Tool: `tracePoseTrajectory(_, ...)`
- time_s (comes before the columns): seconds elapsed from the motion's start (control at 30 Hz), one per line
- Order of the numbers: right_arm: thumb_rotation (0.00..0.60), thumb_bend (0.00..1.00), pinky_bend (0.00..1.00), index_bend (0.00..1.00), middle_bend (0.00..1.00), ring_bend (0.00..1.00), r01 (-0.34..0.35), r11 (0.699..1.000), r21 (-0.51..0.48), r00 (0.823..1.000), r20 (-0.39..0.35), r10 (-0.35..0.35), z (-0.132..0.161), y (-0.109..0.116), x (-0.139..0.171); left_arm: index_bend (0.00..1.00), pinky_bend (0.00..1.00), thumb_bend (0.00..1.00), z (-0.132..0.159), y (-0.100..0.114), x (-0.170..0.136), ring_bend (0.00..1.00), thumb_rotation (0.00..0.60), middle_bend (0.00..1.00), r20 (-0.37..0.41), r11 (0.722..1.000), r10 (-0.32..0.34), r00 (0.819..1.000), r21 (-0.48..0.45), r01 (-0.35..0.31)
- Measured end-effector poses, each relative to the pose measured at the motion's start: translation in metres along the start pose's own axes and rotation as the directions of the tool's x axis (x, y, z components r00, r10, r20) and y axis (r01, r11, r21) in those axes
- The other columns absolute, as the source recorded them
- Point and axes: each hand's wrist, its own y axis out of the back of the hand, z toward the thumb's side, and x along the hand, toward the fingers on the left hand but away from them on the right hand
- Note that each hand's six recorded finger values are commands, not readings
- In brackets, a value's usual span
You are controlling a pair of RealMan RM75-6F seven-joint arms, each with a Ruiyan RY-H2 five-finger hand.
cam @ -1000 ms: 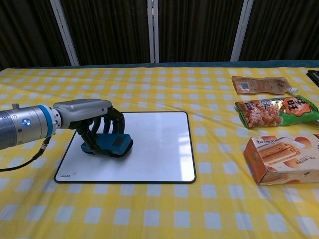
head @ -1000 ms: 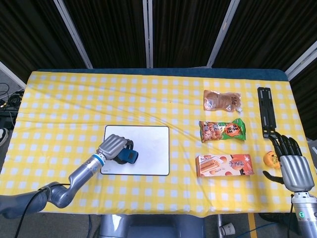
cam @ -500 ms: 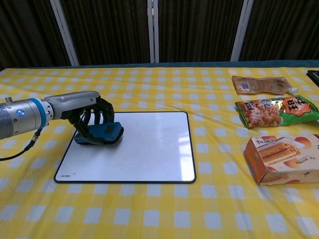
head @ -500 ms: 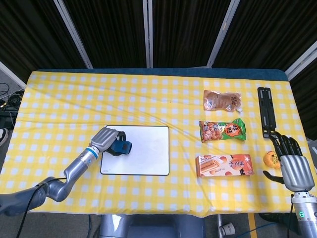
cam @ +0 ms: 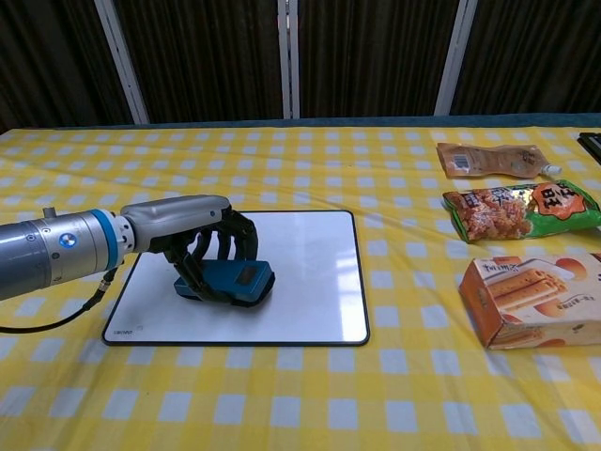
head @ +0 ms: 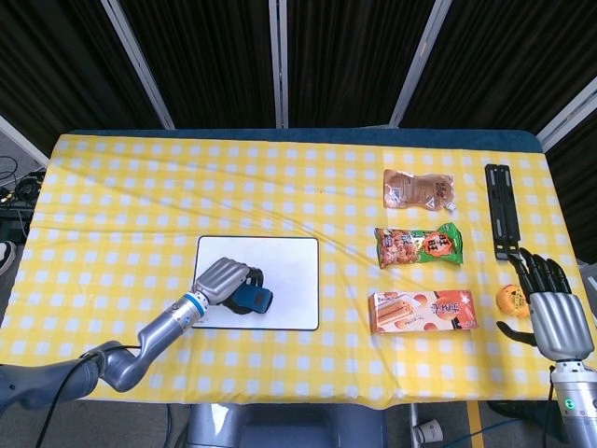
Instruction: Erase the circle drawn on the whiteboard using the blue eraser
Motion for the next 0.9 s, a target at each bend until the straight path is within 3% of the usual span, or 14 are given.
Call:
tracePoseTrajectory(0.53,0.6,0.0,0.0,0.0,0.0,0.0,0.003,1.0,0.002,1.0,-0.005,-0.003,0.003,0.001,-0.001,0.58,0.53,0.31,-0.067,0.016,-0.009,0.52,0.6,0.48,-0.166,0.998,0.033,0.986,-0.049,-0.042)
tracePoseTrajectory(0.67,0.6,0.0,0.0,0.0,0.0,0.0,0.004,1.0,0.002,1.0,-0.006,-0.004,0.003,0.001,-0.001,0.58,0.53,0.31,-0.063,0.013,-0.009,0.52,0.6,0.48,-0.147,0.997,0.025,0.989,-0.069,-0.035)
tracePoseTrajectory(0.9,0.6,0.0,0.0,0.0,0.0,0.0,0.005,1.0,0.0,1.0,-0.004,-0.005,0.002,0.002,0.0,0.58,0.53,0.31,-0.025,0.001,-0.005,0.52,0.6,0.48,-0.045,0.997,-0.004,0.999,-0.083,0.0)
